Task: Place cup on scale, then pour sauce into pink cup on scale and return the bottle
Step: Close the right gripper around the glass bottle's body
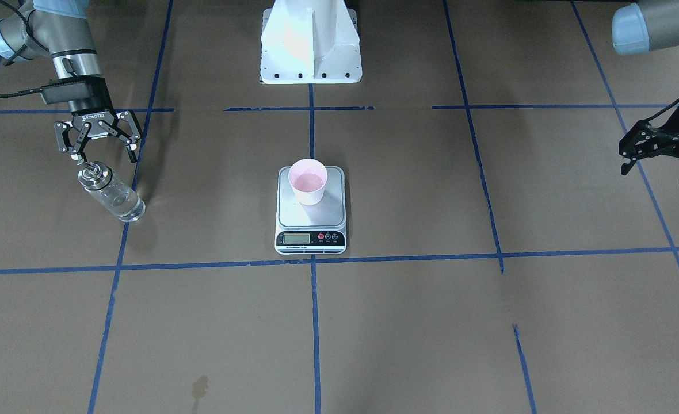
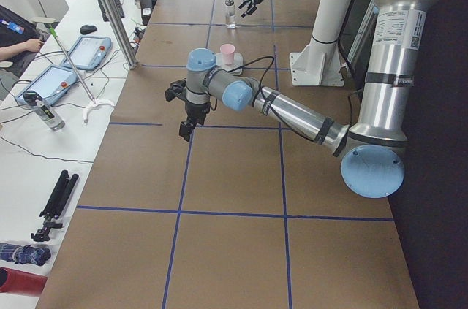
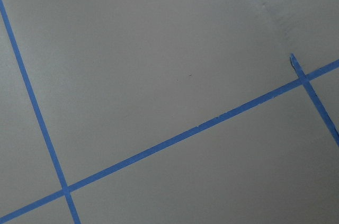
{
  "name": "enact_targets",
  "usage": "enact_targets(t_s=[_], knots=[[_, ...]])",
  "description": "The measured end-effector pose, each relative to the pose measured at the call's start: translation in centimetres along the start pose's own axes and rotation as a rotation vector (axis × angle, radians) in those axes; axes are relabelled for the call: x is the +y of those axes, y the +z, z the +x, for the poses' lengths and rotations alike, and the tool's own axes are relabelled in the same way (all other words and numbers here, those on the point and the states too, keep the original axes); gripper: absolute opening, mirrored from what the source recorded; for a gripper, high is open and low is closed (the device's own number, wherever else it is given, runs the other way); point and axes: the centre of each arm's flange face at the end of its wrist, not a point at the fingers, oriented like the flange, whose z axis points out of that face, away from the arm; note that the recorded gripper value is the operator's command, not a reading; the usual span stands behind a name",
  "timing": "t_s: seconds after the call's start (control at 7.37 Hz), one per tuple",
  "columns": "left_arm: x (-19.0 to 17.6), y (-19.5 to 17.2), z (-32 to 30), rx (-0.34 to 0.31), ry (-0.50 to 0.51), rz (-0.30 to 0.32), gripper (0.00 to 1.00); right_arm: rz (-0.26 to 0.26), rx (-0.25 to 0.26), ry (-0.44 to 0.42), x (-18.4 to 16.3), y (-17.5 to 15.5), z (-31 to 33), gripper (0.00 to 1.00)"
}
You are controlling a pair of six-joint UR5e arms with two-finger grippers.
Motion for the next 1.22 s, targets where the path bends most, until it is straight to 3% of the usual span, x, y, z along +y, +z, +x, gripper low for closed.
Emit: enact_targets(t_s=[0.81, 1.22], knots=[[-0.1, 0.1, -0.3, -0.003, -0.011, -0.002, 1.0, 0.026, 0.039, -0.012, -0.6, 2.4, 0.7, 1.0], [-0.2, 0.0, -0.3, -0.001, -0.017, 0.0, 1.0, 0.046, 0.026, -0.008, -1.5, 4.3, -1.5, 1.0]])
